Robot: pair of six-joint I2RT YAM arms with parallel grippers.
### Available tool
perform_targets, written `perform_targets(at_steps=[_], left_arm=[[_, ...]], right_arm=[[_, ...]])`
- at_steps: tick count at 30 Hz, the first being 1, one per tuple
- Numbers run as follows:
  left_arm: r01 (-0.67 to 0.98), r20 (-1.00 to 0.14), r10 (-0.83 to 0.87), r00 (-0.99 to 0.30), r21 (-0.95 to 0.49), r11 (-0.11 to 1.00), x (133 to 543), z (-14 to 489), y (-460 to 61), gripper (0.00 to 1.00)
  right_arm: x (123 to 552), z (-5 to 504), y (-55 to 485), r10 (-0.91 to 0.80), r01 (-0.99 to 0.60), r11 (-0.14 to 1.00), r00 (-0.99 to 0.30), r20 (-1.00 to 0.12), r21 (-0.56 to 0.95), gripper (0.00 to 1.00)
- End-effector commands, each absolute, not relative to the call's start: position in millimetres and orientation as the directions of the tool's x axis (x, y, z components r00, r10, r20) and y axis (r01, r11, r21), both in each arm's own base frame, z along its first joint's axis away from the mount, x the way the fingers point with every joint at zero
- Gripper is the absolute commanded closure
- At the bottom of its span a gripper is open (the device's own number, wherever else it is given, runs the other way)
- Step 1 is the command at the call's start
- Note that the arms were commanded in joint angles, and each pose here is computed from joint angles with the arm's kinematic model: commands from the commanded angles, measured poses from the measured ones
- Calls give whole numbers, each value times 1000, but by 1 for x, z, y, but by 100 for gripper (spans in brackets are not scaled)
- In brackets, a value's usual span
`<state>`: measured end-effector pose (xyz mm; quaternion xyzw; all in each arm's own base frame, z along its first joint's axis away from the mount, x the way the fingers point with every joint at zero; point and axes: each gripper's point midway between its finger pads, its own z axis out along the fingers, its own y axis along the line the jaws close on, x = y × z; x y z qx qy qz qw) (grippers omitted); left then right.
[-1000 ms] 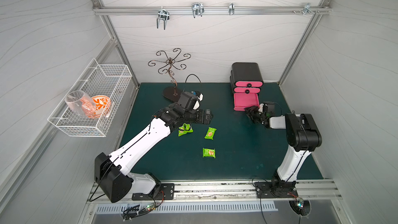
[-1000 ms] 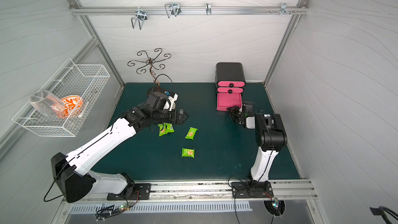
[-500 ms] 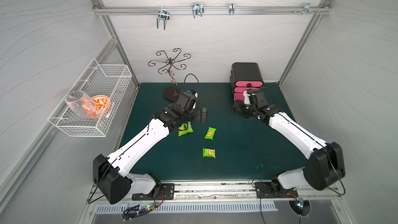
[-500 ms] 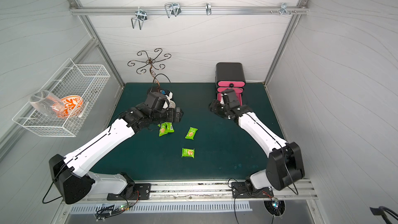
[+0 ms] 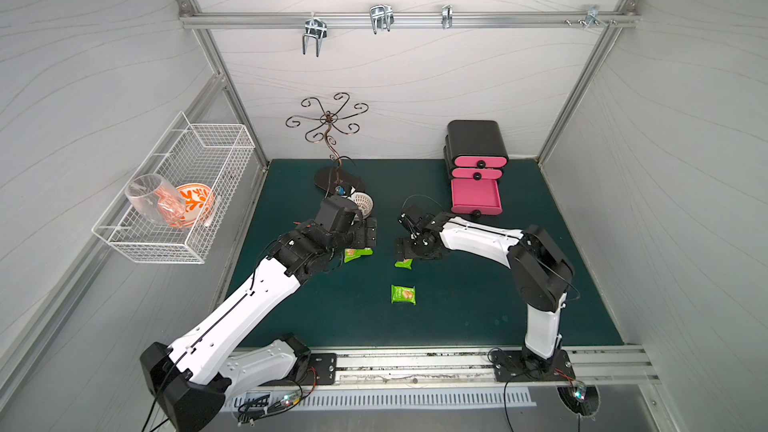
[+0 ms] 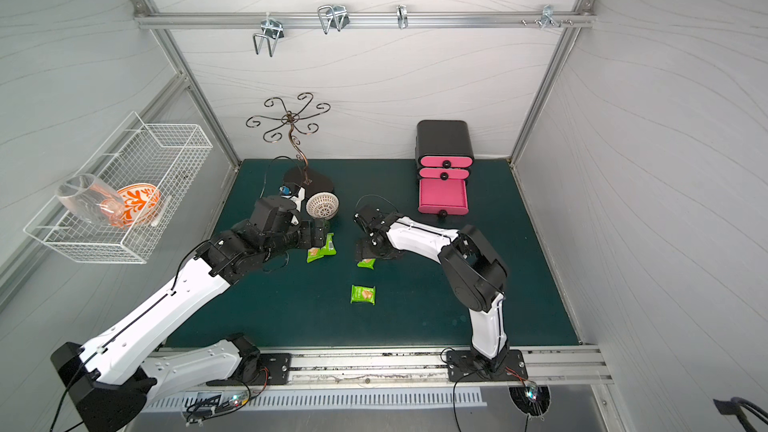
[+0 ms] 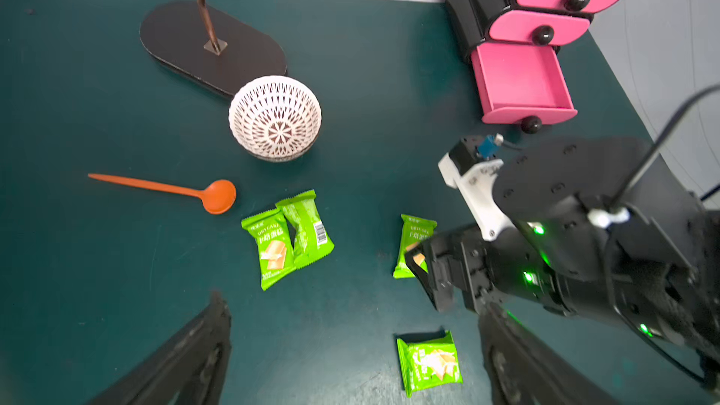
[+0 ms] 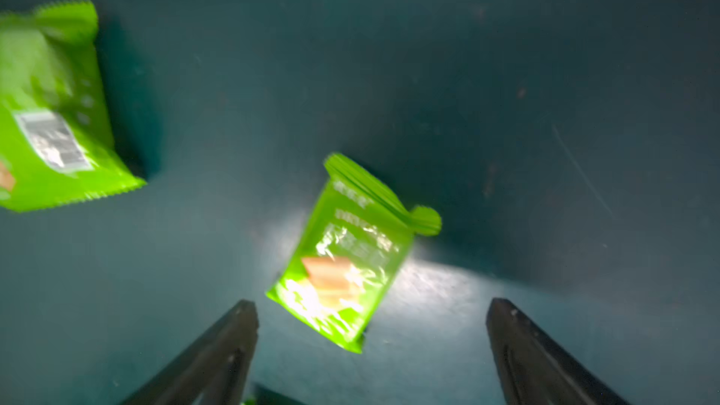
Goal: Place the cookies into the drawer by color
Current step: Pick up the cookie at the center of the board.
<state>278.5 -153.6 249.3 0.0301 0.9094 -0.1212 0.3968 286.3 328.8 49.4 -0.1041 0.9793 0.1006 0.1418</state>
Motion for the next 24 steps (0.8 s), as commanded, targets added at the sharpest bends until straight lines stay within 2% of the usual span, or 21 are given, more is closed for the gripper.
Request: perform_targets(at_steps=[1, 6, 11, 14, 24], left_arm=[[173, -750, -72, -658, -244, 954, 277, 262, -158, 1], [184, -744, -63, -665, -245, 952, 276, 261, -159, 1], [193, -743, -63, -666, -254, 948, 278, 261, -163, 1], [194, -742, -66, -667, -259, 946, 279, 260, -165, 1], [195, -739, -68, -670, -264, 944, 278, 259, -165, 1]], right_arm=[[293, 41, 324, -206, -234, 971, -925, -321, 51, 1], [291, 21, 318, -239, -233, 971, -930, -280, -55, 2], [282, 13, 308, -262, -246, 965, -935, -238, -93, 6], [277, 12, 304, -267, -259, 964, -940, -214, -64, 14], [265, -9, 293, -238, -245, 969, -964, -120, 44, 50]])
